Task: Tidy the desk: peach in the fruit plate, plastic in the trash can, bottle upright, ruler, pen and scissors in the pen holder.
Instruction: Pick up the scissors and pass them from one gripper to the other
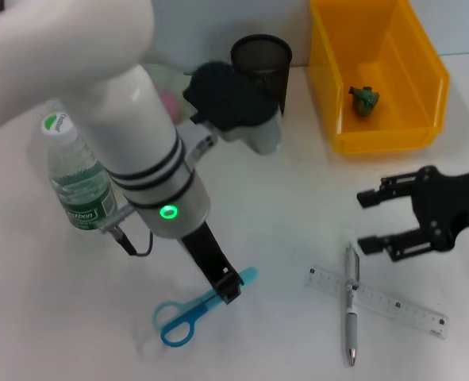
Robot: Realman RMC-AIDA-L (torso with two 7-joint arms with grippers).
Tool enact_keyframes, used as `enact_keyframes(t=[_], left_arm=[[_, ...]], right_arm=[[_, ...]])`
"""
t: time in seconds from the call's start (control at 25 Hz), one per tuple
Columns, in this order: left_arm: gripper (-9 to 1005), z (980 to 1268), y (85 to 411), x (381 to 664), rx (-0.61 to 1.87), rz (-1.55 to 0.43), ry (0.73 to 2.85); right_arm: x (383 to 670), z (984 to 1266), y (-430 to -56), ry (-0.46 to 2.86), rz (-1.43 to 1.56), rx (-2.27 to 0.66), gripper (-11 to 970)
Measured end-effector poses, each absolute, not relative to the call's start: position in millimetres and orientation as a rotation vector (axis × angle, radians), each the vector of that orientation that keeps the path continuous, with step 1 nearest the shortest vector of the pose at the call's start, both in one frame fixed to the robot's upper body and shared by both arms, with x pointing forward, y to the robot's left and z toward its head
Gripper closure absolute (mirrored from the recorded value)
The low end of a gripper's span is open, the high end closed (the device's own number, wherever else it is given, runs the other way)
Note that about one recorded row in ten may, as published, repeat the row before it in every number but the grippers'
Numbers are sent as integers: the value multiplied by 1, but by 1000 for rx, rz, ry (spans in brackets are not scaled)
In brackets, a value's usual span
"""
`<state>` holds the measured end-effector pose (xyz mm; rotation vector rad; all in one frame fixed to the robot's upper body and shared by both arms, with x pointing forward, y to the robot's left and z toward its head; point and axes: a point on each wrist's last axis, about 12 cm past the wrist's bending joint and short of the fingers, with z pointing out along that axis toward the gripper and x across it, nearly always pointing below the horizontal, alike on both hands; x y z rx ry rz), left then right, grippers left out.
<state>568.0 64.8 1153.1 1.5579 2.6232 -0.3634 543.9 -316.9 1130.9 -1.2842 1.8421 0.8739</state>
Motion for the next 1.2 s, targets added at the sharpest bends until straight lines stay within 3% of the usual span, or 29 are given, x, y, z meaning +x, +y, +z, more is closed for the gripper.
enact_keyframes(t=[0.32, 0.48, 0.52, 0.84, 1.04, 1.08, 1.2], left_arm=[[778, 1188, 97, 578, 1341, -701, 2585], [777, 1195, 118, 578, 1158, -1020, 2513], [777, 1195, 118, 578, 1158, -1020, 2513], [775, 1174, 162, 566, 677, -1671, 2271], [775, 1173, 167, 564, 626, -1715, 2231], [774, 1166, 175, 560, 484, -1850, 2076], [774, 1155, 177, 558, 389, -1933, 1962]], right_arm=[[540, 1156, -353, 1723, 874, -989, 287], [536, 1160, -367, 1699, 883, -867, 287], [535, 1161, -371, 1694, 883, -842, 288], [521, 1155, -388, 1615, 878, -685, 289], [515, 1152, -390, 1566, 862, -652, 290], [515, 1152, -390, 1566, 862, -652, 290], [513, 1148, -387, 1542, 856, -650, 291]])
